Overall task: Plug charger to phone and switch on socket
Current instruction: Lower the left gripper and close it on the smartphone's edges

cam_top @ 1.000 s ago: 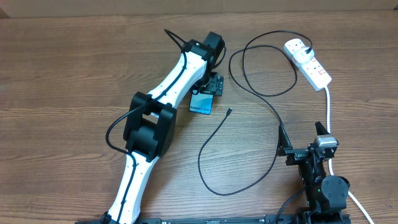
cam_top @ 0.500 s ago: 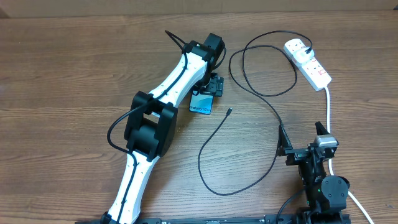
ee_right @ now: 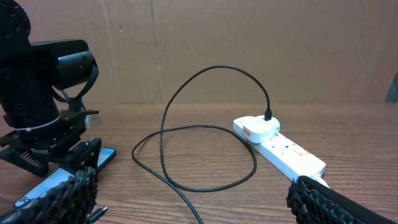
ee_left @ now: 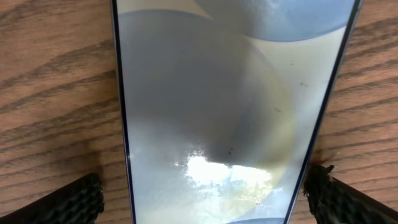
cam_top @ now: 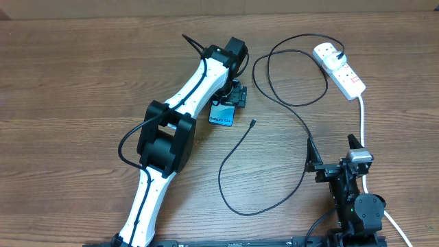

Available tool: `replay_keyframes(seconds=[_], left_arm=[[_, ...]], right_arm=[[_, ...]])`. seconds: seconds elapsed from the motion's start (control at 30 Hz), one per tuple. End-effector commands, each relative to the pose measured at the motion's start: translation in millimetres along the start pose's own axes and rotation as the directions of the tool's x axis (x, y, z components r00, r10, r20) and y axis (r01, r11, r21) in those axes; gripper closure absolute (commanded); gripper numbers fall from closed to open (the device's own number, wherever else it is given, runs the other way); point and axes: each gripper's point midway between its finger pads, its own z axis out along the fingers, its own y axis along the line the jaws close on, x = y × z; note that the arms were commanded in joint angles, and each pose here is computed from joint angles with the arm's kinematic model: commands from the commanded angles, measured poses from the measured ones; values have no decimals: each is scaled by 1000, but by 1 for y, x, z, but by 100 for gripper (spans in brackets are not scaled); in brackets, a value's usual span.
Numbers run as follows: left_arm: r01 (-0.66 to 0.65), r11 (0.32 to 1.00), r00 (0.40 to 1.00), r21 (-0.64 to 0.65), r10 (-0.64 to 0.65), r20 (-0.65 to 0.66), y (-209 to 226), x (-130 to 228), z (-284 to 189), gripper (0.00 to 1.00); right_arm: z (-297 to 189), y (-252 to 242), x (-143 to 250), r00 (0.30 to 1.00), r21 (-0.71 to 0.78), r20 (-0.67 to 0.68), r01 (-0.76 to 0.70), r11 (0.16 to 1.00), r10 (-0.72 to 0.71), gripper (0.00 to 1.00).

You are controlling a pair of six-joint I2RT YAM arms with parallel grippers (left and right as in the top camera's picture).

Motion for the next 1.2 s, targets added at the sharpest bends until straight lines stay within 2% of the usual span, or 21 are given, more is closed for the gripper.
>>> replay_keyframes(seconds=[0.0, 1.17], left_arm=[[-21, 1000, 1000, 8, 21, -9, -6, 2, 5, 0], [-33, 999, 999, -2, 32, -36, -1, 10, 17, 0]], right_arm=[[0, 0, 1, 1000, 3, 5, -2, 1000, 2, 0], [0, 0, 1, 1000, 3, 5, -2, 1000, 2, 0]])
